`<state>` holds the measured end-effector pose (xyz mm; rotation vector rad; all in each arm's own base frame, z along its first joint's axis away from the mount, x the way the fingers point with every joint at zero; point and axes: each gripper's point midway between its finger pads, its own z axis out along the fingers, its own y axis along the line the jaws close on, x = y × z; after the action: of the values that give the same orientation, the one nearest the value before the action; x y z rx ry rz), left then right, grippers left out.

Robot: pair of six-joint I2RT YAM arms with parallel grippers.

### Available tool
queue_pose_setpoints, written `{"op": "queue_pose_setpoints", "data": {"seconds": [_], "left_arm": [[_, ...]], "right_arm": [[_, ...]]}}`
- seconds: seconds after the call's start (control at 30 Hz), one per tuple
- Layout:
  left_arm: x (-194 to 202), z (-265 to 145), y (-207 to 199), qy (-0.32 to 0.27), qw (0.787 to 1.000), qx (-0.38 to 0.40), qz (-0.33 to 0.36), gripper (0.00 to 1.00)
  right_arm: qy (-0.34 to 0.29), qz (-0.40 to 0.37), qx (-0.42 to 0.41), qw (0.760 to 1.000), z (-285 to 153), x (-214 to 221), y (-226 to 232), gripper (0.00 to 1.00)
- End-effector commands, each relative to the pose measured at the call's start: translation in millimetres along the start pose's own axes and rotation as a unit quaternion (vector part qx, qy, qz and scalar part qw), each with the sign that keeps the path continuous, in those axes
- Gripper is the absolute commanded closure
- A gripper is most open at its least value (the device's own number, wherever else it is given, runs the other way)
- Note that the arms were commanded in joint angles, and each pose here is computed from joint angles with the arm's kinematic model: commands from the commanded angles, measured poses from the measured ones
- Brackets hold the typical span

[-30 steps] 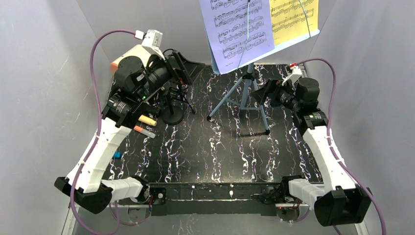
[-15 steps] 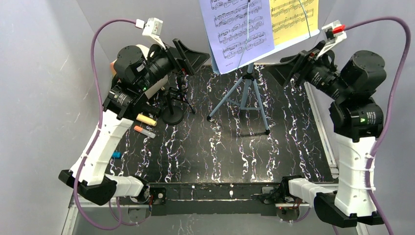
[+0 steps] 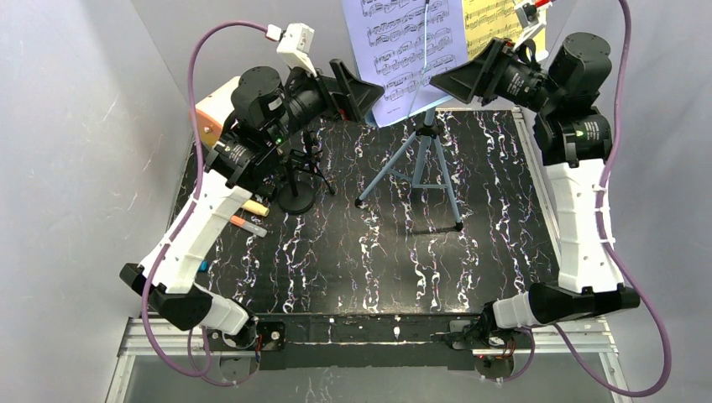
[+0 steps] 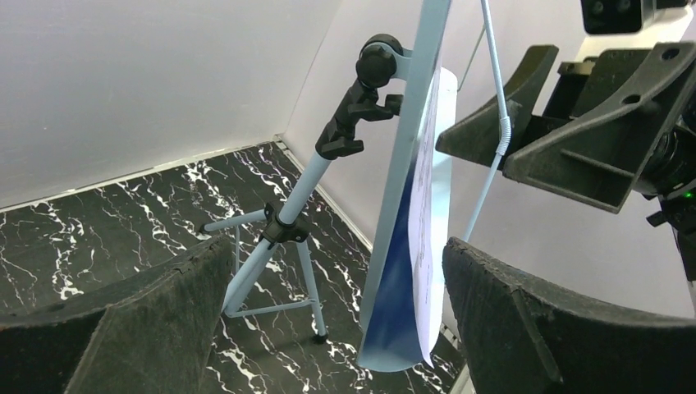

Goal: Pack up the instrument practice props
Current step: Pick up the sheet music from the music stand.

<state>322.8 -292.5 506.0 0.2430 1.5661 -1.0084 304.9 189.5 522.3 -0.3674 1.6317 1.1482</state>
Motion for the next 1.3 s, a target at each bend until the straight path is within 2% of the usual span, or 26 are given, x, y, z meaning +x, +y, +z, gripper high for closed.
{"op": "queue_pose_setpoints", "data": {"seconds": [0.0, 0.27, 0.5, 0.9, 1.07, 1.27], "left_arm": [[-20, -5, -15, -0.033, 0.999, 0.002, 0.025, 0.03], [-20, 4, -10, -0.046, 0.997, -0.027, 0.047, 0.04], [-22, 9, 1, -0.053, 0.995, -0.054, 0.068, 0.06], [-30, 20, 4, -0.07, 0.993, -0.063, 0.076, 0.08], [-32, 9, 21, -0.08, 0.986, -0.105, 0.1, 0.16], [-36, -10, 29, -0.09, 0.981, -0.13, 0.116, 0.32]], "right_arm": [[-0.05, -0.045, -0.085, 0.994, -1, -35, 52, 0.3], [-0.05, -0.052, -0.117, 0.99, 35, -36, 67, 0.34], [-0.069, -0.06, -0.091, 0.992, 46, -42, 55, 0.45], [-0.089, -0.07, -0.062, 0.992, 45, -43, 43, 0.83], [-0.093, -0.075, -0.051, 0.992, 42, -41, 40, 0.91], [-0.093, -0.075, -0.042, 0.992, 42, -38, 34, 0.92]]}}
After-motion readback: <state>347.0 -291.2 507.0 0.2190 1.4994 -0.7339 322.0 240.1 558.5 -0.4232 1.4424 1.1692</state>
